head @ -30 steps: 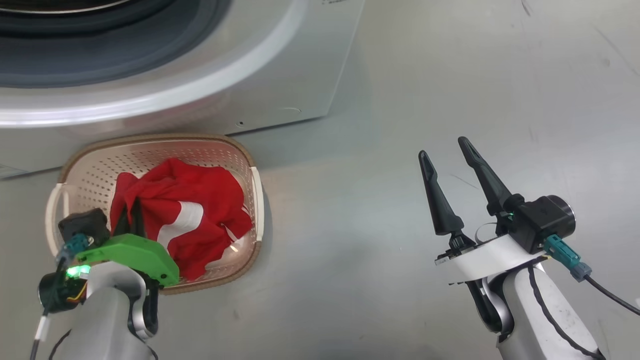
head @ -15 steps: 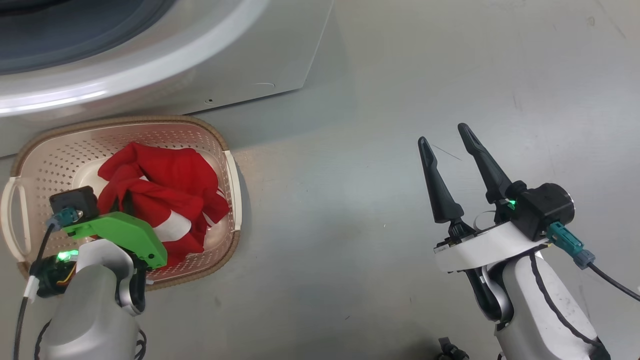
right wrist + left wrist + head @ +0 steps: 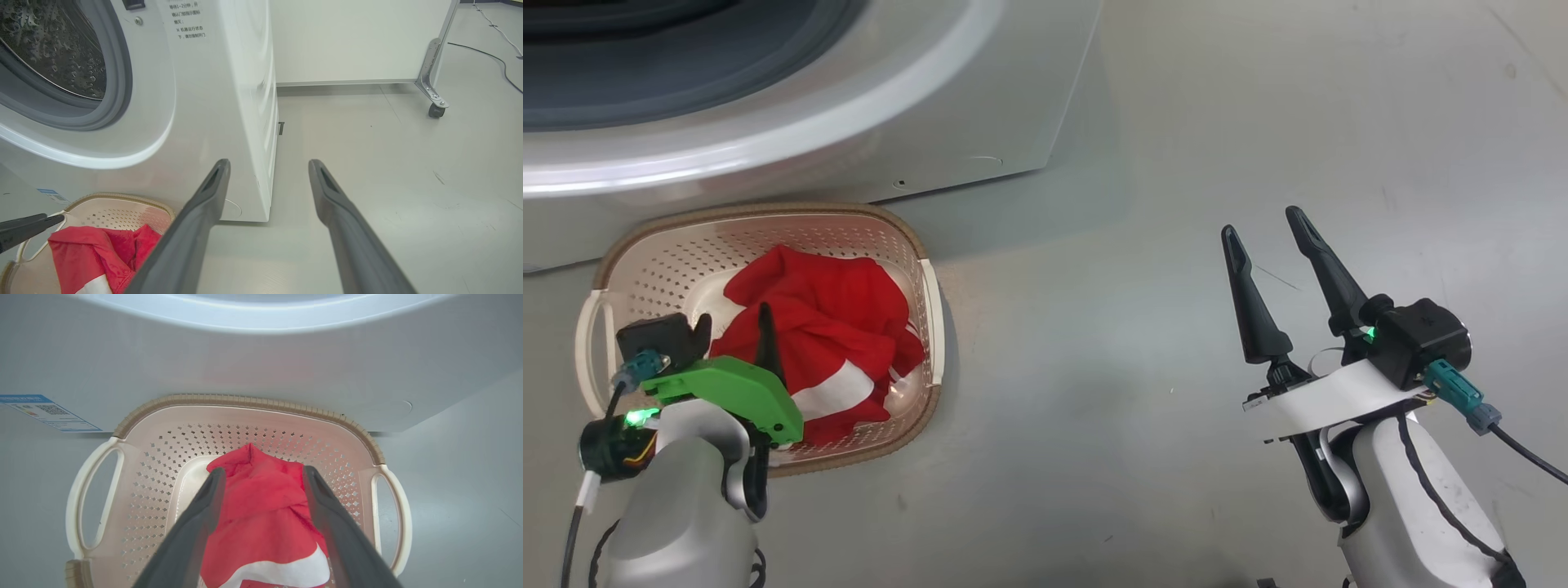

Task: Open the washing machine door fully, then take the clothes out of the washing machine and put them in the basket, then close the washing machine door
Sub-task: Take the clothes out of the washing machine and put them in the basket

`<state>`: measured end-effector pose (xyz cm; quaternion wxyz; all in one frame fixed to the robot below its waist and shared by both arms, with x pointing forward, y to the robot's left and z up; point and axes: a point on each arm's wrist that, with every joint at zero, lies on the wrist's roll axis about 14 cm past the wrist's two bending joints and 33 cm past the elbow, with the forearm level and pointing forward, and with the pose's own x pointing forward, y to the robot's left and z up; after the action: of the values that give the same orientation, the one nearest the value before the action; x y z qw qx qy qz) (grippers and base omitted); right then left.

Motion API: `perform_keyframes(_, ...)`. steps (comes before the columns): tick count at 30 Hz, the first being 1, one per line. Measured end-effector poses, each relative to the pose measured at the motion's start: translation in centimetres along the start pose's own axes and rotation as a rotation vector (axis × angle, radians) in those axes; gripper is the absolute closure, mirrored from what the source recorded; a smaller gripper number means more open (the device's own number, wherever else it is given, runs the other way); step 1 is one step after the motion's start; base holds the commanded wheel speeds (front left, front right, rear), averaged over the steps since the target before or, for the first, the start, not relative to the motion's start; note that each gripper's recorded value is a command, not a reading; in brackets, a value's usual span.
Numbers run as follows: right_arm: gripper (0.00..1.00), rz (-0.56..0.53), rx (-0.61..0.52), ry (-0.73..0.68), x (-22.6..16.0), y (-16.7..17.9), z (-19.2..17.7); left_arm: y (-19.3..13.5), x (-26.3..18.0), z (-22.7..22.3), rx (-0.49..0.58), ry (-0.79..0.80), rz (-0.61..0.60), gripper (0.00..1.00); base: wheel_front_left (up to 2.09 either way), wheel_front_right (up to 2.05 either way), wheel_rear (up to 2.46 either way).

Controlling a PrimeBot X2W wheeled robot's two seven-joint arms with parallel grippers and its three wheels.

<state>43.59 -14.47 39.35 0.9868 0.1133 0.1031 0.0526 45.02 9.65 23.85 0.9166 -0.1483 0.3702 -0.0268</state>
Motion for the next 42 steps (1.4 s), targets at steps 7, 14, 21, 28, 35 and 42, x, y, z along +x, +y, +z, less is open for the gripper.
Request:
perform_keyframes(7, 0.0, 0.014, 0.0, -0.022, 0.1, 0.5, 0.8, -0.9, -1.5, 2.6, 0.008, -0.119, -0.038, 0.0, 0.0, 0.0, 0.0)
perform_keyframes(14, 0.0, 0.042, 0.0, -0.044, -0.2, 1.6, 1.8, -1.6, -3.7, 6.5, 0.009, -0.249, -0.077, 0.0, 0.0, 0.0, 0.0)
perform_keyframes(21, 0.0, 0.058, 0.001, -0.053, -1.3, 2.4, 2.3, -2.4, -6.7, 9.9, 0.028, -0.373, -0.11, 0.0, 0.0, 0.0, 0.0)
perform_keyframes(28, 0.0, 0.085, -0.006, -0.095, -2.1, 3.5, 3.9, -3.3, -10.9, 15.5, 0.043, -0.578, -0.142, 0.0, 0.0, 0.0, 0.0)
perform_keyframes(35, 0.0, 0.103, -0.009, -0.123, -3.2, 4.3, 4.9, -3.7, -15.3, 18.3, 0.075, -0.721, -0.144, 0.0, 0.0, 0.0, 0.0)
perform_keyframes(42, 0.0, 0.112, -0.016, -0.148, -4.4, 4.9, 5.7, -3.3, -18.6, 18.0, 0.083, -0.78, -0.12, 0.0, 0.0, 0.0, 0.0)
